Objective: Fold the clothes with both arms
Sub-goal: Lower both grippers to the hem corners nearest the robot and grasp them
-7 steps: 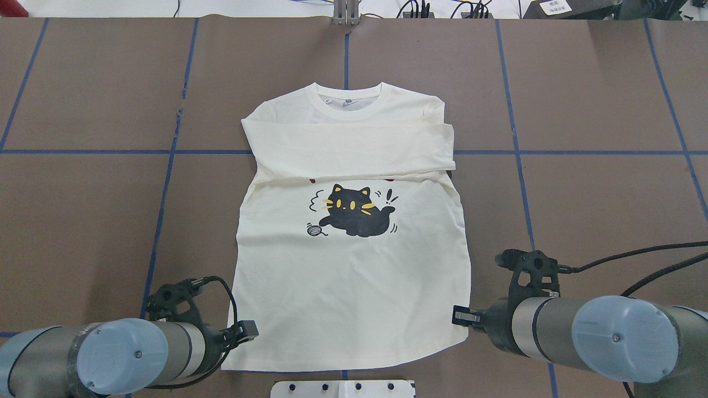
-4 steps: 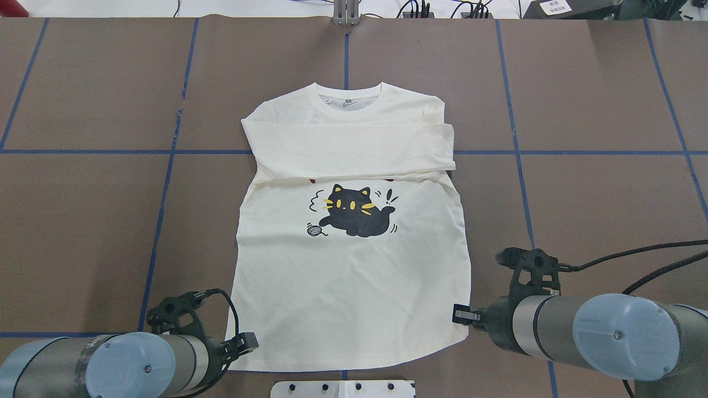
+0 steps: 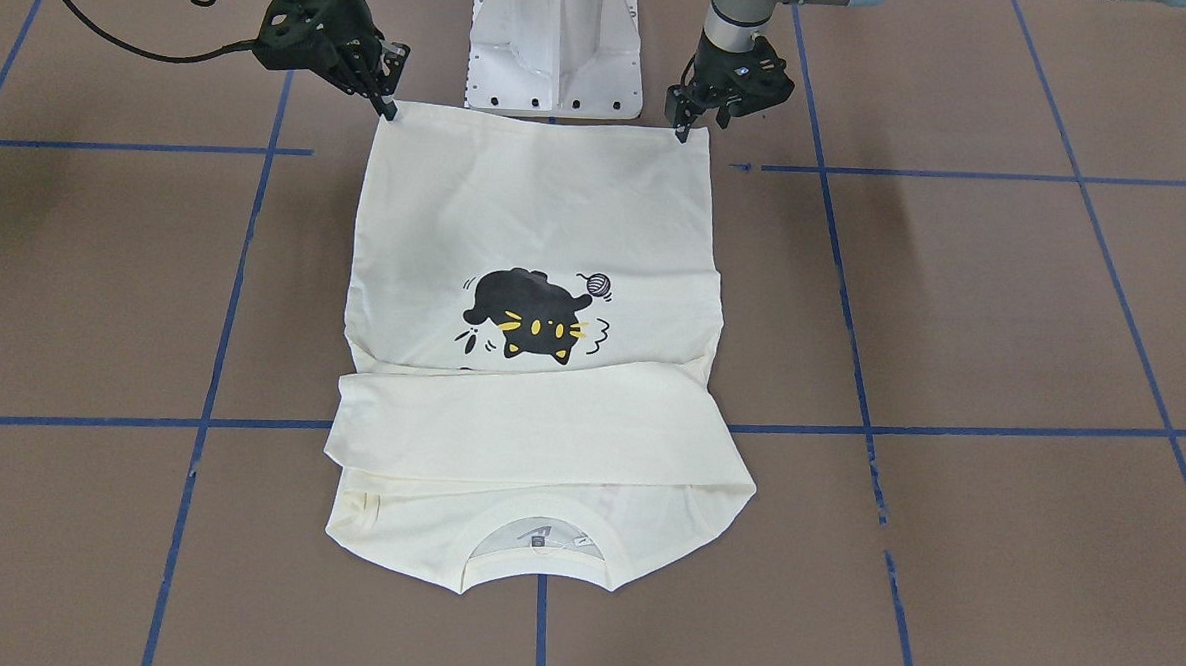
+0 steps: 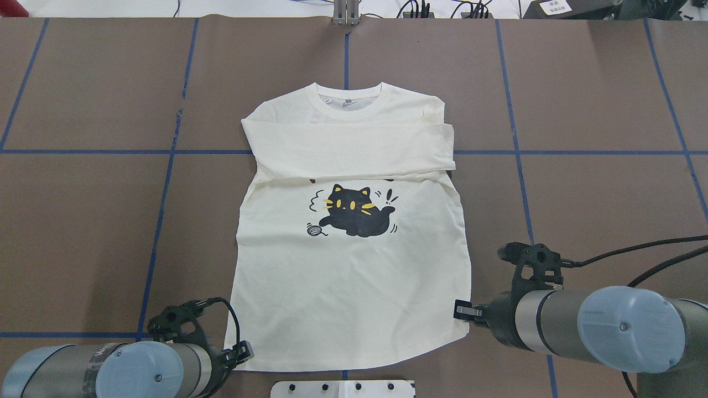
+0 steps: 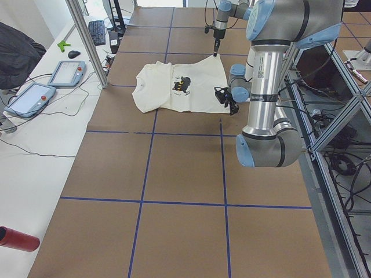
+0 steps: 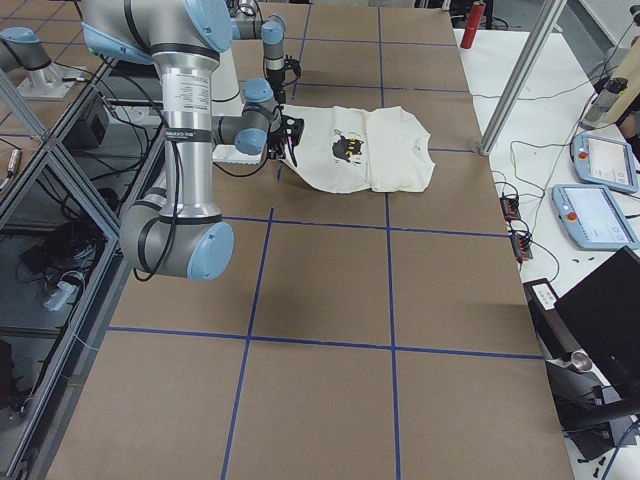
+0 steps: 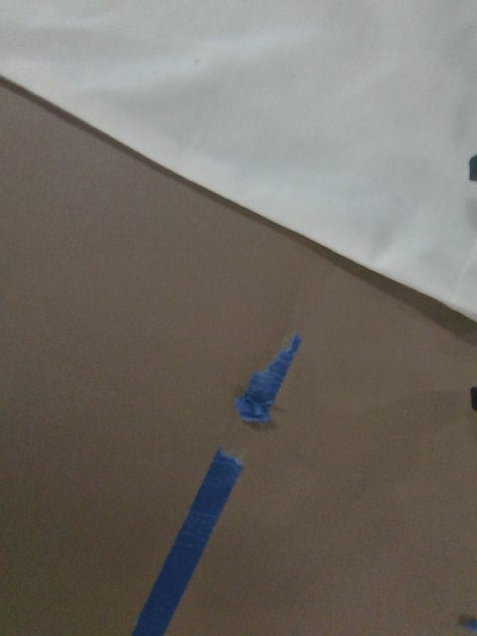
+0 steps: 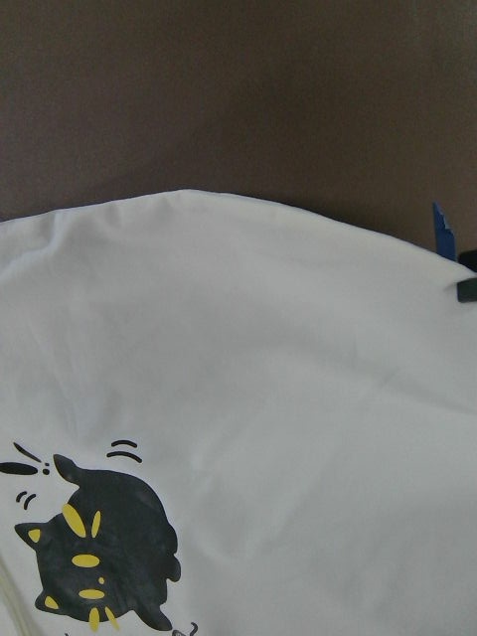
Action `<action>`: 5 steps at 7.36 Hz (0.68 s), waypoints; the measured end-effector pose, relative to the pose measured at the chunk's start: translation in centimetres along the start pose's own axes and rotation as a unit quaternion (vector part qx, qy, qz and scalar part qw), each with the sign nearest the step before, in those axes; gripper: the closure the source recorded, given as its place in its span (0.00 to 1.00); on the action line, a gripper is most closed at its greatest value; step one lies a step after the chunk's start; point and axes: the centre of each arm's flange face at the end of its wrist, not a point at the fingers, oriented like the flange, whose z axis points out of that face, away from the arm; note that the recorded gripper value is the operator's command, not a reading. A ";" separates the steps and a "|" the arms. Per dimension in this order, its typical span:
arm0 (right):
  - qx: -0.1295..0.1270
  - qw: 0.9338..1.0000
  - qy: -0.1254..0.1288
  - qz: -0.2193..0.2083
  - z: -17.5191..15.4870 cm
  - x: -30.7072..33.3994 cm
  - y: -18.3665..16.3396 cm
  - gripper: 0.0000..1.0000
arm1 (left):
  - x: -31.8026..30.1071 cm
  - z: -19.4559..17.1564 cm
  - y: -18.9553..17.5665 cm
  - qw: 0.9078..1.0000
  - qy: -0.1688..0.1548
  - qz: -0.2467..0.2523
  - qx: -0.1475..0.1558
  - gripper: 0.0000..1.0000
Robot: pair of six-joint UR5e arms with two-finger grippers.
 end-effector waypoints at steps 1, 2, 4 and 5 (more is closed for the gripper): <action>0.000 1.000 0.000 0.001 0.0 0.0 -0.1 1.00 | 0.0 0.1 0.0 1.000 -0.001 0.000 0.000 0.44; 0.000 1.000 0.000 0.001 -0.1 0.0 -0.1 1.00 | 0.0 0.2 0.0 1.000 -0.002 0.000 0.000 0.61; -0.002 1.000 0.000 0.002 -0.2 0.1 -0.3 1.00 | 0.0 0.2 0.0 1.000 -0.002 -0.001 0.001 0.91; -0.002 1.000 0.000 0.003 -0.3 0.1 -0.4 1.00 | 0.0 0.3 0.0 1.000 -0.003 0.000 0.001 1.00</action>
